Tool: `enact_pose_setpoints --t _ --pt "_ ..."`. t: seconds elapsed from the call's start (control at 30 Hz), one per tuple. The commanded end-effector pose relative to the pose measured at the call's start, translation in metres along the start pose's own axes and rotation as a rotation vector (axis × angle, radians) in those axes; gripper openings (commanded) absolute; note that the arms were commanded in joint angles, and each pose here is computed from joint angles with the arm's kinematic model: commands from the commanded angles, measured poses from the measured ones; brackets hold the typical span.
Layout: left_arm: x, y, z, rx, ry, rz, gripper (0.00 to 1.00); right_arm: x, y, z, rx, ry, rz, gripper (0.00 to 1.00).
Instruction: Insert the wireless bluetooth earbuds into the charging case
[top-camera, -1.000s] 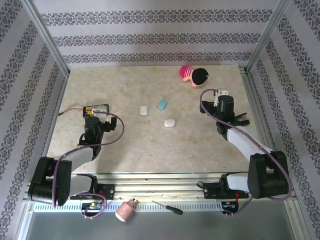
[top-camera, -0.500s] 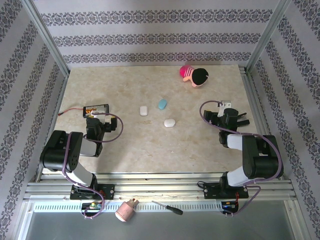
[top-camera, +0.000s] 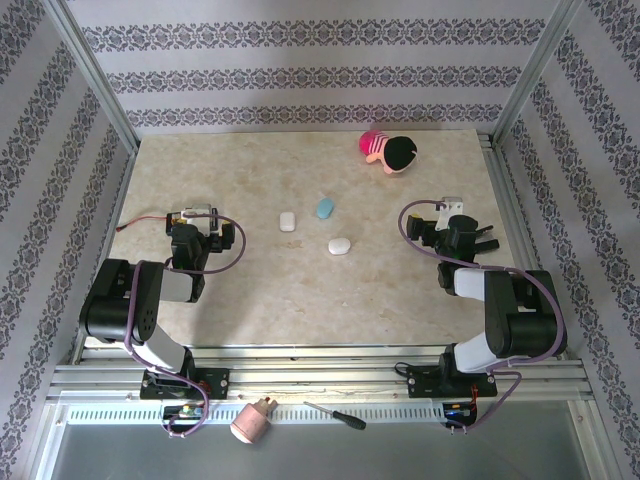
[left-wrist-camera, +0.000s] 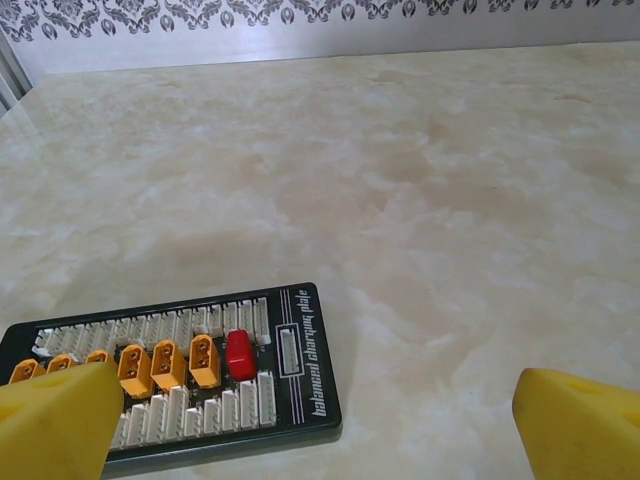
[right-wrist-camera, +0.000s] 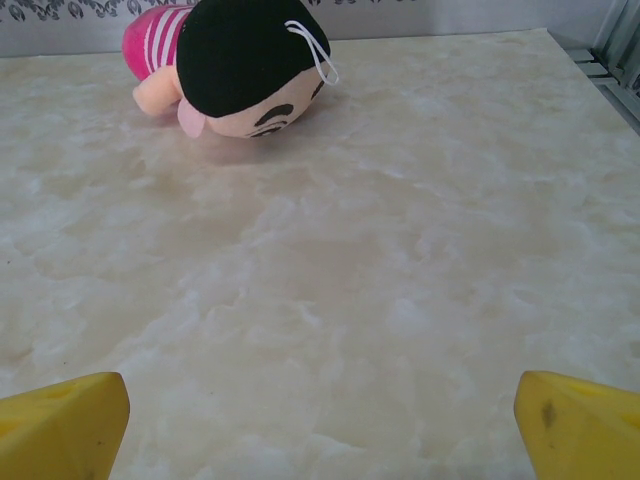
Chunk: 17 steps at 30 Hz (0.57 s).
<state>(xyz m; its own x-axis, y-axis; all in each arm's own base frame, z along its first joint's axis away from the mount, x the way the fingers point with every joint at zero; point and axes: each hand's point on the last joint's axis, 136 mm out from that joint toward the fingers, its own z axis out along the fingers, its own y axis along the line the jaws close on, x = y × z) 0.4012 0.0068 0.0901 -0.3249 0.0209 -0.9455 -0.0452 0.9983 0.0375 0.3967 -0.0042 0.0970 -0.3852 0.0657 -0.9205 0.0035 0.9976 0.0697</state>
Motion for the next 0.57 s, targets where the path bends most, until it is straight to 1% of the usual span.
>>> enact_pose_setpoints --t 0.0,0.17,0.53 --pt "0.0030 0.0004 0.0001 0.014 0.013 -0.010 0.99 -0.0154 0.0076 0.0011 -0.026 -0.050 -0.014 0.98" --pt "0.0021 -0.0056 -0.0012 0.048 0.007 0.000 0.99 -0.0158 0.0078 0.0014 -0.025 -0.050 -0.013 0.98" --pt "0.0029 -0.0049 -0.0004 0.045 0.013 0.001 0.99 -0.0156 0.0082 0.0007 -0.025 -0.053 -0.016 0.98"
